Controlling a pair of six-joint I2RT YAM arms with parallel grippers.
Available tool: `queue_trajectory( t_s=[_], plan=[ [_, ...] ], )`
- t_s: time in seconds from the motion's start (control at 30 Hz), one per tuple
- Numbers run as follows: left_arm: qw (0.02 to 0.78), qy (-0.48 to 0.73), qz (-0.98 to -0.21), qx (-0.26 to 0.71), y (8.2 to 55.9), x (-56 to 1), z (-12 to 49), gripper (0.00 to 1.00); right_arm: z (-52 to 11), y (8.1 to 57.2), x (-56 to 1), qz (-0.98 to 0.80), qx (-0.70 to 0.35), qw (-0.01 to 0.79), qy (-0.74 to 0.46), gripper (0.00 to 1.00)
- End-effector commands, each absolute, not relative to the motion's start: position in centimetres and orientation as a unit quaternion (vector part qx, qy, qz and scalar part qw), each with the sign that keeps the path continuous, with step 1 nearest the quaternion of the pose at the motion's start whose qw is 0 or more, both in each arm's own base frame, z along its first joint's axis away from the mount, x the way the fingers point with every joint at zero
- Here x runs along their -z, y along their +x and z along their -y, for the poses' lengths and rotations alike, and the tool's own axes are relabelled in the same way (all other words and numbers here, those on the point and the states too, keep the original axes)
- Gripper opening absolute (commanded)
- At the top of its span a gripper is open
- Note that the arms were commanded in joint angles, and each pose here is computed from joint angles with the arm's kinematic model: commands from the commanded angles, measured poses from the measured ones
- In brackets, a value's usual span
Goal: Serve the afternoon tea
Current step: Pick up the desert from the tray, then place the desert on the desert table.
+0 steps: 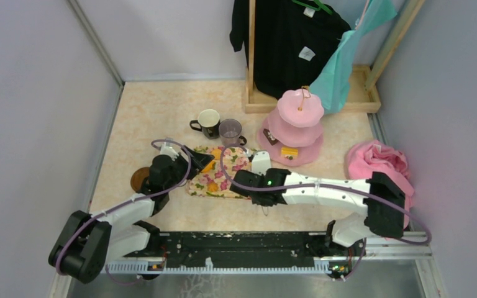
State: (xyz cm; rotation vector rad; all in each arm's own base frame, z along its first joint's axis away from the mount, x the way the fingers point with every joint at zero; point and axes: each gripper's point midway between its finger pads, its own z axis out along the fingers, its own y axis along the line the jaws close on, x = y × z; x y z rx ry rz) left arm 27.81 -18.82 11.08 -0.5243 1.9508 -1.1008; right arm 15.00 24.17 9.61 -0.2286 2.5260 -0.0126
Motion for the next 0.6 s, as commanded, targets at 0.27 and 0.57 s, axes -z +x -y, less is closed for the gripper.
queue_trajectory(
  t_s=[0.27,0.57],
  plan=[
    [0.420,-0.197,-0.770,0.439,28.4,-12.1,19.0,0.77,-21.3,17.3,-18.0,-0.919,-0.008,0.392,-0.033,0.00],
    [0.421,-0.196,-0.768,0.441,28.3,-12.2,19.0,0.77,-20.1,20.8,-19.8,-0.917,-0.020,0.398,0.000,0.00]
  ],
)
